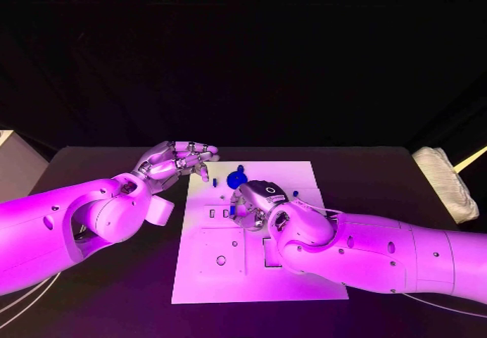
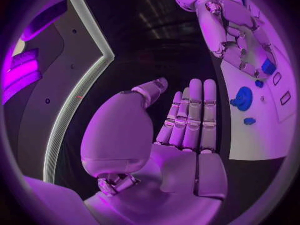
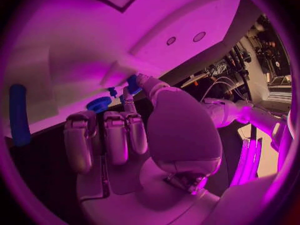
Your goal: Assemble the parts on the task board
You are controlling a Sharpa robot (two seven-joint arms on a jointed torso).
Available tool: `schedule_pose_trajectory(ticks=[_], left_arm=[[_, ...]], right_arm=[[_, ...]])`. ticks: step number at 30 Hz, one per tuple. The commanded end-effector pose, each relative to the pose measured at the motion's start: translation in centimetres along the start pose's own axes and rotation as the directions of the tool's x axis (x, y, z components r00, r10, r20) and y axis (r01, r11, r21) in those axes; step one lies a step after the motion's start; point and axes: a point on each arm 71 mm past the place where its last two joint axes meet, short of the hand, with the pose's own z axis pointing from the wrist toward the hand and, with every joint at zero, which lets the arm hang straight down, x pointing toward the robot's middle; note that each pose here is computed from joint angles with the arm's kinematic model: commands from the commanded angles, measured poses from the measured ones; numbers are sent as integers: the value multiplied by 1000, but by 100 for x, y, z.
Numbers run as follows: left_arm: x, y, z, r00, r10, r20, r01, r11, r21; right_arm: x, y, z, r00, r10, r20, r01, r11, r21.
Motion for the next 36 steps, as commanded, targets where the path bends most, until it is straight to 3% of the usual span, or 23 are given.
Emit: schedule_pose_trajectory(ticks=[1,36], left_arm=[[22,-4,6,1000,-6,-23,6,1000,2],[19,5,6,1000,-4,-26,4,1000,-6]], right_arm=[[23,4,1,1000,-26,-13,26,1000,-6],[39,23,-1,1000,-12,-14,12,1000,-16]])
